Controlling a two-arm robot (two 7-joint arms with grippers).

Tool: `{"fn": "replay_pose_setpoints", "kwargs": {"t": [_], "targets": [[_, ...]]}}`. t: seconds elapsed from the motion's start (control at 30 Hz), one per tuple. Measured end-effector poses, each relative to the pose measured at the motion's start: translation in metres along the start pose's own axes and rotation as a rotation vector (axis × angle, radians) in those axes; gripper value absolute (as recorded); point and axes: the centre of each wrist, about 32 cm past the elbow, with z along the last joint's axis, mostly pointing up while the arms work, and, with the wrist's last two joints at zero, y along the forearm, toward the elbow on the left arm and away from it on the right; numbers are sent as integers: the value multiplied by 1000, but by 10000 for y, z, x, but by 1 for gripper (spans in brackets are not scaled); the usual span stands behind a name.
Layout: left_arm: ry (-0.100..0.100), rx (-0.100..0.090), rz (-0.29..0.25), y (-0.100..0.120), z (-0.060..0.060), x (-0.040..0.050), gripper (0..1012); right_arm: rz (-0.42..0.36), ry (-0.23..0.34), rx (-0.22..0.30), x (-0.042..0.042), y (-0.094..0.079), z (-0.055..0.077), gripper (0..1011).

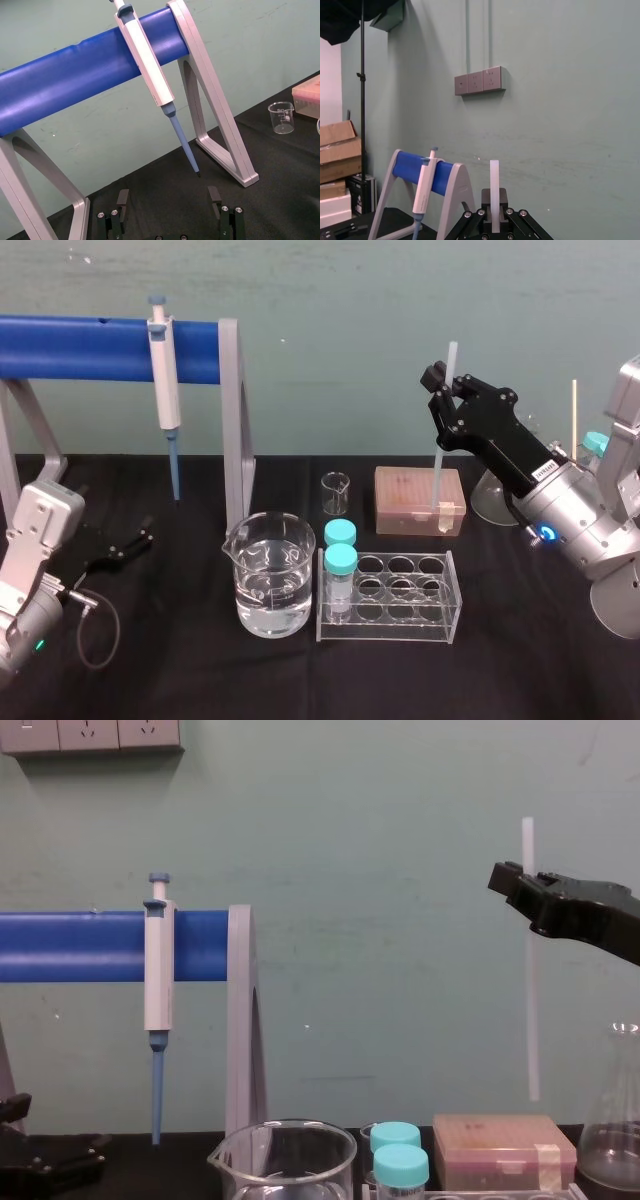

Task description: Pick up the stirring rod with one hand, then place it down.

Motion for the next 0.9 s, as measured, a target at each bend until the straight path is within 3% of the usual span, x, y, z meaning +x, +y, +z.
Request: {"fn": "replay_pose_setpoints", "kwargs": {"t": [0.9], "targets": [[0,0,0,0,0,0,1000,1,3,-7,6,25,-33,67]]}}
